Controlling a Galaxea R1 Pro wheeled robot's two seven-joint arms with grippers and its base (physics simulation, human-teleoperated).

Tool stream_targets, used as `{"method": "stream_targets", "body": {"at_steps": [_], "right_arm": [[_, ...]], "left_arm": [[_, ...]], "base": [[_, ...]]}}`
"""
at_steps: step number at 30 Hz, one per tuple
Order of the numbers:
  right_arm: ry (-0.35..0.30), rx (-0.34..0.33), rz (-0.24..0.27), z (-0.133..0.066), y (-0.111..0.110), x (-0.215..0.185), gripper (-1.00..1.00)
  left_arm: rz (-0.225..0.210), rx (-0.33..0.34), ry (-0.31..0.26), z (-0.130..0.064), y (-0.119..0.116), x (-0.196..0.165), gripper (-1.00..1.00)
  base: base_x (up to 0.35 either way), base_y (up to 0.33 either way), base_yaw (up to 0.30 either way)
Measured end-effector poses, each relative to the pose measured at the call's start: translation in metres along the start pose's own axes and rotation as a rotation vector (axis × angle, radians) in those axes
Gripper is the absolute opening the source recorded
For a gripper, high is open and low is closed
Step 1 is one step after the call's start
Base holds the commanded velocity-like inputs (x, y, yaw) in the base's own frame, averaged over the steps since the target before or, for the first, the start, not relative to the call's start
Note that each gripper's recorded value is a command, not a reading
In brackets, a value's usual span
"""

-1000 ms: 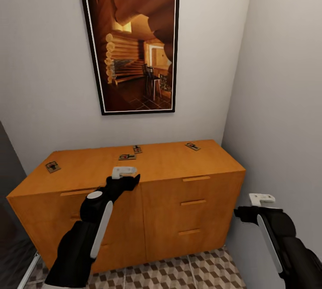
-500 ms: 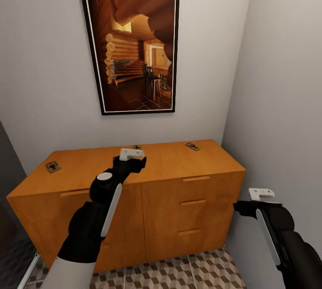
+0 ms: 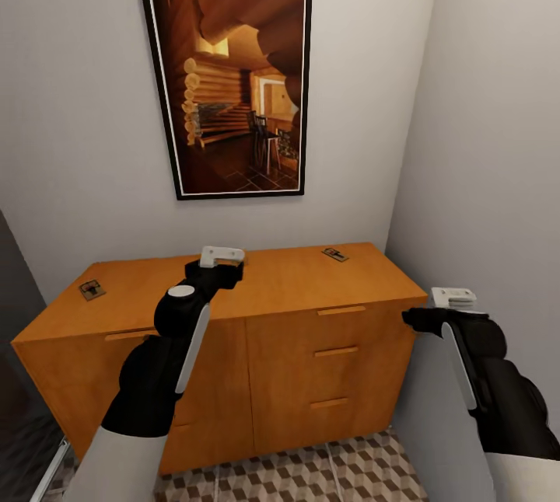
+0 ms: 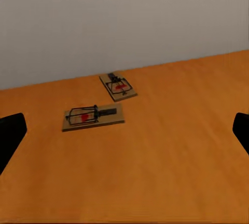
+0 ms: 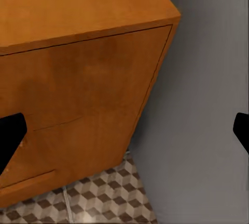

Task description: Take the four mousetraps from the cabinet in the bathroom and place them on the bathroom floor. Make sure all four end up on the same floor surface, and ensure that at least two of them are either under or directly next to the same bathroom sink.

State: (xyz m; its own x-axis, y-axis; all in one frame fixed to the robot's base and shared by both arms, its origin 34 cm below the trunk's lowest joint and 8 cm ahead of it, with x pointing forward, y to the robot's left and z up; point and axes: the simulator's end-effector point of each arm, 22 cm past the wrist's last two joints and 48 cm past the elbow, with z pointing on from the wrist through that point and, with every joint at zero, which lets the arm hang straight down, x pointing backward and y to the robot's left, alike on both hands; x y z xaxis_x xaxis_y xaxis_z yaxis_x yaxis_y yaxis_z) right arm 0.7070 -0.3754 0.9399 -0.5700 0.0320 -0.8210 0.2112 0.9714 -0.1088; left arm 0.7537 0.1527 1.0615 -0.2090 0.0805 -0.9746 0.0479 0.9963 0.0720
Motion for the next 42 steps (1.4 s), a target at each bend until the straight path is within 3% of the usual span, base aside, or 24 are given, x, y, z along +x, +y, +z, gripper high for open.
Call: {"method": "stream_targets", "body": {"at_steps": [8, 12, 17, 24, 32, 42], "right_arm": [[-0.116, 0.013, 0.038, -0.011, 0.002, -0.084, 1.00], [-0.138, 0.013, 0.065, -0.013, 0.015, -0.114, 1.00], [-0.138, 0.007, 0.088, -0.012, 0.035, -0.136, 1.00], [-0.118, -0.026, 0.102, -0.014, 0.082, -0.164, 1.00], [-0.095, -0.067, 0.095, -0.018, 0.121, -0.169, 1.00], [-0.126, -0.088, 0.000, -0.029, 0.156, -0.177, 1.00]], "left_arm": [[-0.010, -0.090, 0.095, 0.005, 0.054, 0.026, 1.00], [-0.030, -0.134, 0.134, 0.005, 0.084, 0.038, 1.00], [-0.044, -0.162, 0.178, 0.003, 0.102, 0.049, 1.00], [-0.048, -0.186, 0.262, -0.002, 0.117, 0.068, 1.00], [-0.057, -0.196, 0.284, -0.004, 0.124, 0.073, 1.00], [-0.063, -0.200, 0.288, -0.005, 0.126, 0.074, 1.00]], "base": [[0.000, 0.000, 0.000], [0.000, 0.000, 0.000], [0.000, 0.000, 0.000], [0.000, 0.000, 0.000], [0.000, 0.000, 0.000], [0.008, 0.000, 0.000]]}}
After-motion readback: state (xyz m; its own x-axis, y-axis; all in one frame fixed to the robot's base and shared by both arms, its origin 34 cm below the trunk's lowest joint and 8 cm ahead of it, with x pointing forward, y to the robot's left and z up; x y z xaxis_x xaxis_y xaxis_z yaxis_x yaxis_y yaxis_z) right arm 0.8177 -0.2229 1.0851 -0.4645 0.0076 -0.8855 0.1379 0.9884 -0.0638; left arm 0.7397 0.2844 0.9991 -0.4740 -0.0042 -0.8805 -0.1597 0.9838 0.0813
